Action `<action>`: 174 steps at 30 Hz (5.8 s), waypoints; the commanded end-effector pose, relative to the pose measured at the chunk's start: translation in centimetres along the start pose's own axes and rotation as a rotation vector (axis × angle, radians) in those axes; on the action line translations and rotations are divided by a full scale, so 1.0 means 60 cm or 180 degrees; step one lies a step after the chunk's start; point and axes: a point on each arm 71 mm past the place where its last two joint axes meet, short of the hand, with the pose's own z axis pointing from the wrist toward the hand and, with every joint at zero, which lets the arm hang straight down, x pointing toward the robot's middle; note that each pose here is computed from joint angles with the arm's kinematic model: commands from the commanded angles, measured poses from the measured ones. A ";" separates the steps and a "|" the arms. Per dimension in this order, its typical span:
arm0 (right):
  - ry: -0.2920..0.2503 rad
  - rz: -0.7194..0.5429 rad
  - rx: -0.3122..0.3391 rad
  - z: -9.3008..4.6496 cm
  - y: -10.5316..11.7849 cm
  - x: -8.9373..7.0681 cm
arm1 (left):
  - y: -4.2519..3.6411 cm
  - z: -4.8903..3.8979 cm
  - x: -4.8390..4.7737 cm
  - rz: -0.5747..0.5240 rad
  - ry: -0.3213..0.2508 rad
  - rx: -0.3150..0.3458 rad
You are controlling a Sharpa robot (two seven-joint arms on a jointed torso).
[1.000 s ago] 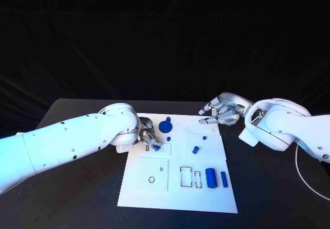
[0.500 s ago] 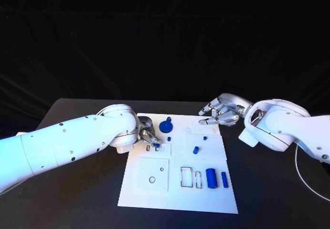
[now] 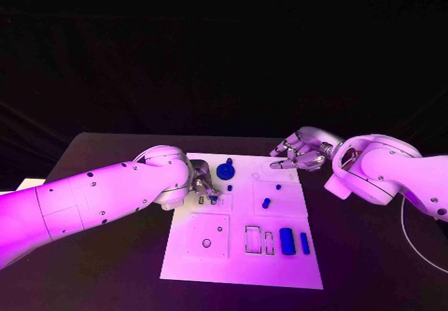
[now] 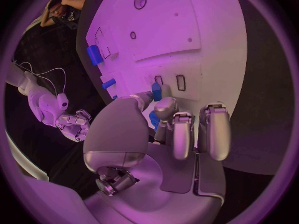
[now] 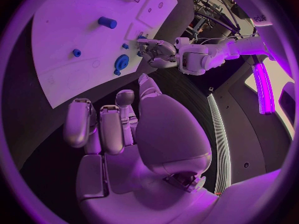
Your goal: Assemble the parts on the task board
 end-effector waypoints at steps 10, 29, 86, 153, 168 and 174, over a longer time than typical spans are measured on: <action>0.0076 -0.0005 -0.0023 0.000 0.000 0.004 | 0.004 0.001 0.013 0.0246 0.0158 -0.0021; 0.0093 -0.0009 -0.0024 0.000 -0.001 0.004 | 0.006 -0.001 0.021 0.0354 0.0282 -0.0034; 0.0090 -0.0018 -0.0025 -0.003 -0.003 0.003 | 0.001 0.011 0.016 0.0290 0.0254 -0.0061; 0.0121 0.0003 0.0016 0.005 -0.009 0.008 | 0.054 0.044 -0.129 0.0129 0.0358 -0.0468; 0.0136 0.0002 0.0009 0.006 -0.008 0.010 | 0.053 0.053 -0.122 0.0065 0.0358 -0.0464; 0.0142 0.0000 0.0011 0.006 -0.008 0.010 | 0.052 0.054 -0.122 0.0050 0.0333 -0.0463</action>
